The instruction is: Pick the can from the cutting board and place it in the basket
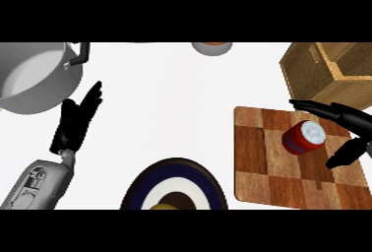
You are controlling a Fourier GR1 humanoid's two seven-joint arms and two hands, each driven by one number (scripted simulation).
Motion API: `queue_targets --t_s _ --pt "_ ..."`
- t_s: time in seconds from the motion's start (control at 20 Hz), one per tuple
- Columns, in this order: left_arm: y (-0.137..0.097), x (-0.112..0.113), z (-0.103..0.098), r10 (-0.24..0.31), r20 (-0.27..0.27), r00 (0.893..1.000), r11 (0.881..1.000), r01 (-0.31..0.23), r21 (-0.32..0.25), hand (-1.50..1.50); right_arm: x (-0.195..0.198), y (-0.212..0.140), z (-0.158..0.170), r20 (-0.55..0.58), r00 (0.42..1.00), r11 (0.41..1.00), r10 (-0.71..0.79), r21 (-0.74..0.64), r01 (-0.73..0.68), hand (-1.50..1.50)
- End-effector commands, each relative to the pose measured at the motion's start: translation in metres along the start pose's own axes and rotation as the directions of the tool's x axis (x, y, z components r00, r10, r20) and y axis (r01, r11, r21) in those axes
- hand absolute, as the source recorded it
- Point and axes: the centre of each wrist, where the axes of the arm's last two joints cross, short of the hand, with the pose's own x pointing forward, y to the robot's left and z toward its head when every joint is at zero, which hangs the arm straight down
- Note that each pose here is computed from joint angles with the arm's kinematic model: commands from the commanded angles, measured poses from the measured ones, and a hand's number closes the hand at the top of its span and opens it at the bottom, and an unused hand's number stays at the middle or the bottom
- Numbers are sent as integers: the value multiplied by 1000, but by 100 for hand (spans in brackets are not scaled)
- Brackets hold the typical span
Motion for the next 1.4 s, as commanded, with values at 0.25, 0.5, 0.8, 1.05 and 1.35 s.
queue_targets --t_s 0.25,0.5,0.8,1.05,1.35 --pt "-1 4 3 25 0 1000 1000 -25 2 0 -11 -3 6 130 981 987 -142 99 129 -150" --pt "-5 5 11 0 7 1000 1000 0 8 0 -17 20 -6 129 981 985 -142 120 127 -150" --pt "1 0 -2 -15 -15 1000 1000 15 27 0 -13 16 -31 155 979 984 -130 142 108 -150" --pt "7 1 4 -3 -19 1000 1000 4 16 0 -20 39 -20 223 975 996 -6 90 -14 150" --pt "-2 -8 0 16 -17 1000 1000 -16 26 0 -20 36 -28 262 961 995 85 24 -95 150"
